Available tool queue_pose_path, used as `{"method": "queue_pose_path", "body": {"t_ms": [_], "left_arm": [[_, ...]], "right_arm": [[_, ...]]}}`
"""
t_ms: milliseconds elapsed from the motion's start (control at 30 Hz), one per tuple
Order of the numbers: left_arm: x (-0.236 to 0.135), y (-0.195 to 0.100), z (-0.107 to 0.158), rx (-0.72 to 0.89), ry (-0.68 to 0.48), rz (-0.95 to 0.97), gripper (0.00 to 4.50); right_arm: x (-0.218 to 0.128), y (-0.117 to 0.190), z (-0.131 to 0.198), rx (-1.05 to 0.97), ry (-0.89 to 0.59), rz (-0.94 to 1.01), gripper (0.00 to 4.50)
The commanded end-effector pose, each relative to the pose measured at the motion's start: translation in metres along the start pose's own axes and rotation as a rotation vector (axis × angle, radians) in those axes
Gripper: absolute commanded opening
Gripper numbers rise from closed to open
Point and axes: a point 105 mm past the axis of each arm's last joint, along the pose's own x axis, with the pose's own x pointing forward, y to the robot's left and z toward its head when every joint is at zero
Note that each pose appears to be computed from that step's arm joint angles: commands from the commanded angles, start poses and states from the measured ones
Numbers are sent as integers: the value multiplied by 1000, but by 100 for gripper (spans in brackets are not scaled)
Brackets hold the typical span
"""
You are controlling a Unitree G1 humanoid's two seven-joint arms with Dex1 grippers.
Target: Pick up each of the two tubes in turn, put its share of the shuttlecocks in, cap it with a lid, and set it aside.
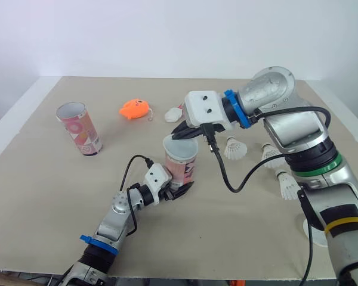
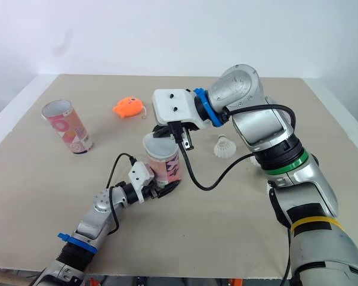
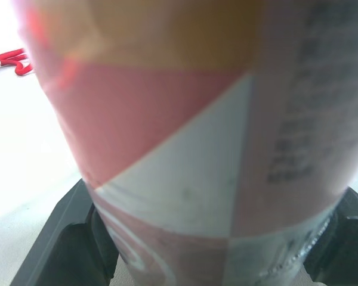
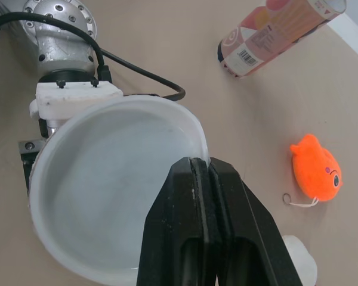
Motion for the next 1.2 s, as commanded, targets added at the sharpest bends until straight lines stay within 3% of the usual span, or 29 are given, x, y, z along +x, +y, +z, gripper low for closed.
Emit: {"method": "queue_pose_path", "body": {"t_ms": [33, 967, 1000, 1033, 1133, 1167, 1200], "left_arm": [[-7, -4, -27, -51, 99, 8, 337], [-7, -5, -27, -60, 106, 5, 337], [-7, -5, -27, -61, 106, 6, 337], [-7, -5, -27, -61, 107, 6, 337], [-8, -5, -27, -63, 108, 7, 337], [-8, -5, -27, -64, 109, 7, 337], [-8, -4, -27, -64, 109, 6, 337]], "right_arm": [[-10, -5, 2, -67, 62, -17, 13], [17, 21, -10, -120, 101, 75, 13], [17, 21, -10, -120, 100, 76, 76], [17, 21, -10, -120, 98, 78, 93], [17, 22, -10, -119, 94, 84, 228], [16, 23, -9, -119, 93, 85, 255], [16, 23, -9, -119, 91, 86, 323]]}}
